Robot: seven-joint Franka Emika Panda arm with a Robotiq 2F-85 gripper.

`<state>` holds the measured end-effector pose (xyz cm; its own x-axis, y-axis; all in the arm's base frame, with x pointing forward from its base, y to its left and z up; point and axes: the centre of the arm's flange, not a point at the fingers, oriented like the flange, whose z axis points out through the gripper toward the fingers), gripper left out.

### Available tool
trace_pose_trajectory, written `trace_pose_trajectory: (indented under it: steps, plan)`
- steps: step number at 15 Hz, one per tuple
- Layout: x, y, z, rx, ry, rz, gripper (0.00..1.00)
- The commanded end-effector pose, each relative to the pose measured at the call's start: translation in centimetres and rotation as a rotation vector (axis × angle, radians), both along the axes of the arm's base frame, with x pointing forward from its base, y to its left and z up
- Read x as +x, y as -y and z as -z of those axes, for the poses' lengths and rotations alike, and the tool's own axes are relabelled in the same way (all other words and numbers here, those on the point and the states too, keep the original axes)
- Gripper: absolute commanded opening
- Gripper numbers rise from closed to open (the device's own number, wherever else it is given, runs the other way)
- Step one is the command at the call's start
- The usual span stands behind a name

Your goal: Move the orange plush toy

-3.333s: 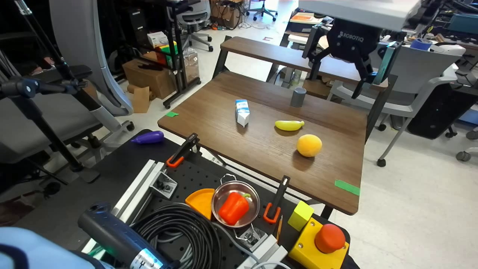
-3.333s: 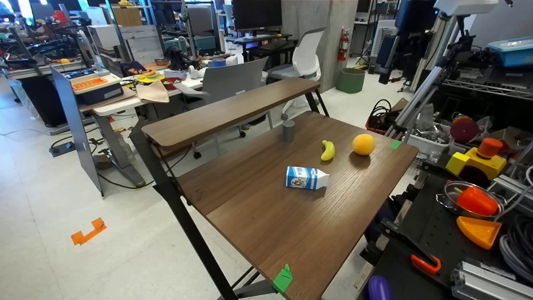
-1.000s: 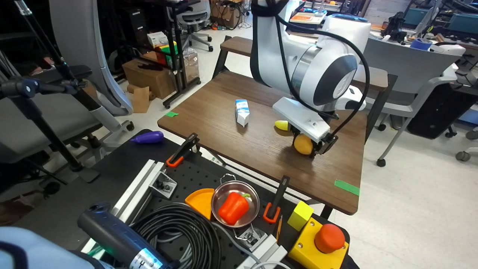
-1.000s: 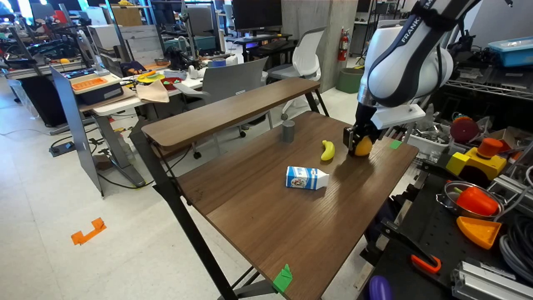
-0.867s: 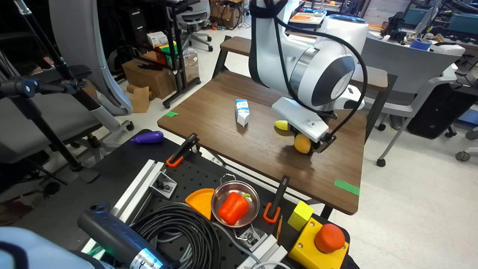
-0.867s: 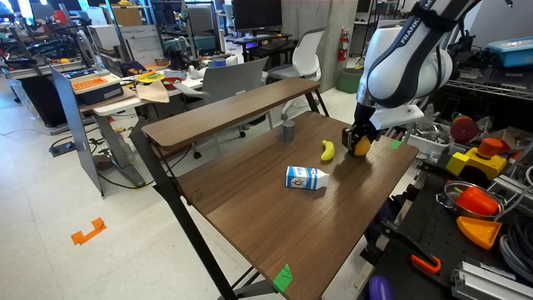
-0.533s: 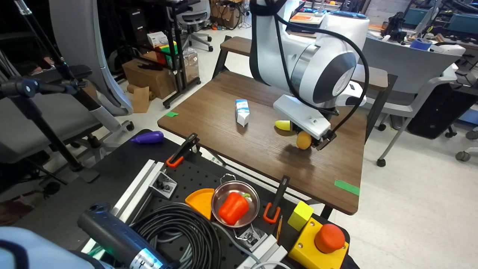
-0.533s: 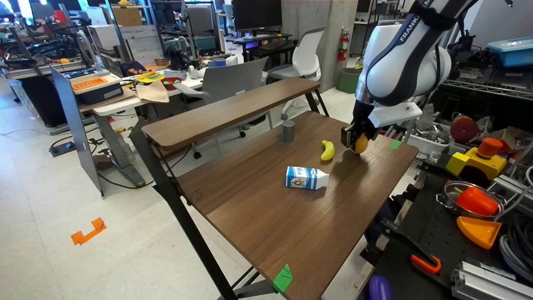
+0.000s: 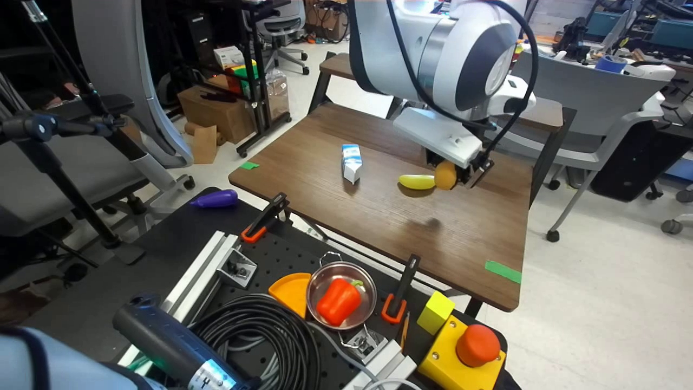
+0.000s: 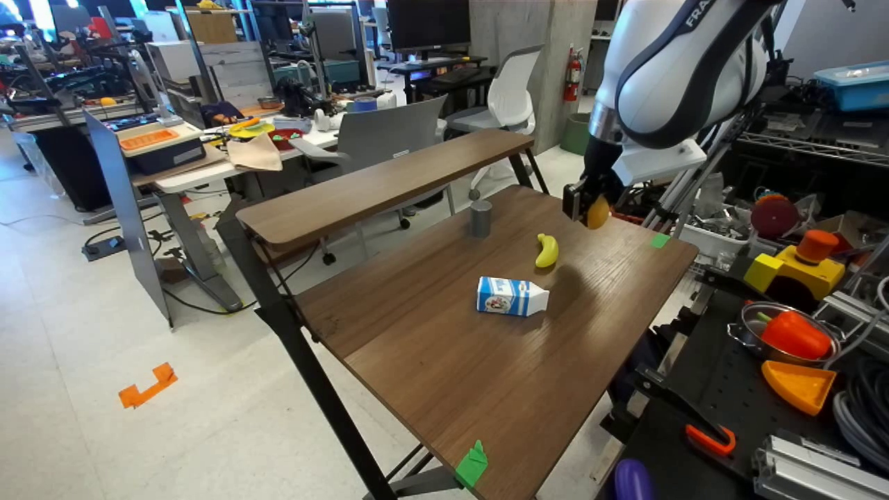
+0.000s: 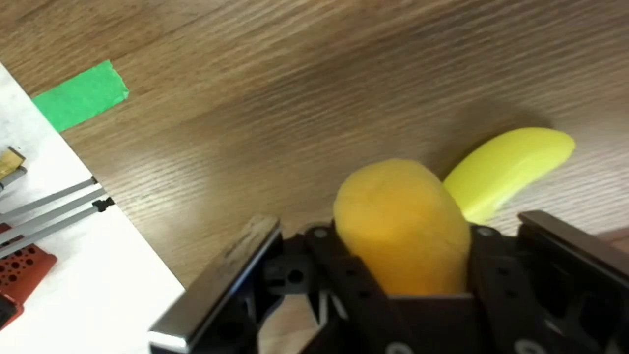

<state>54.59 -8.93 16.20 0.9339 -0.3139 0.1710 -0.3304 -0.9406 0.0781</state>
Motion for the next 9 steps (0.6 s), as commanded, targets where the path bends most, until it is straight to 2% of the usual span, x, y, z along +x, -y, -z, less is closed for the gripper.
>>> trace_pose_trajectory:
  steps: [1,5,9]
  plan:
    - [0.5,-3.9,-4.8,-0.01,0.041,-0.033,0.06]
    - [3.5,-8.7,-7.8,-0.012,0.1,-0.094,0.06]
    - [6.1,-12.2,-8.0,-0.014,0.085,-0.129,0.06]
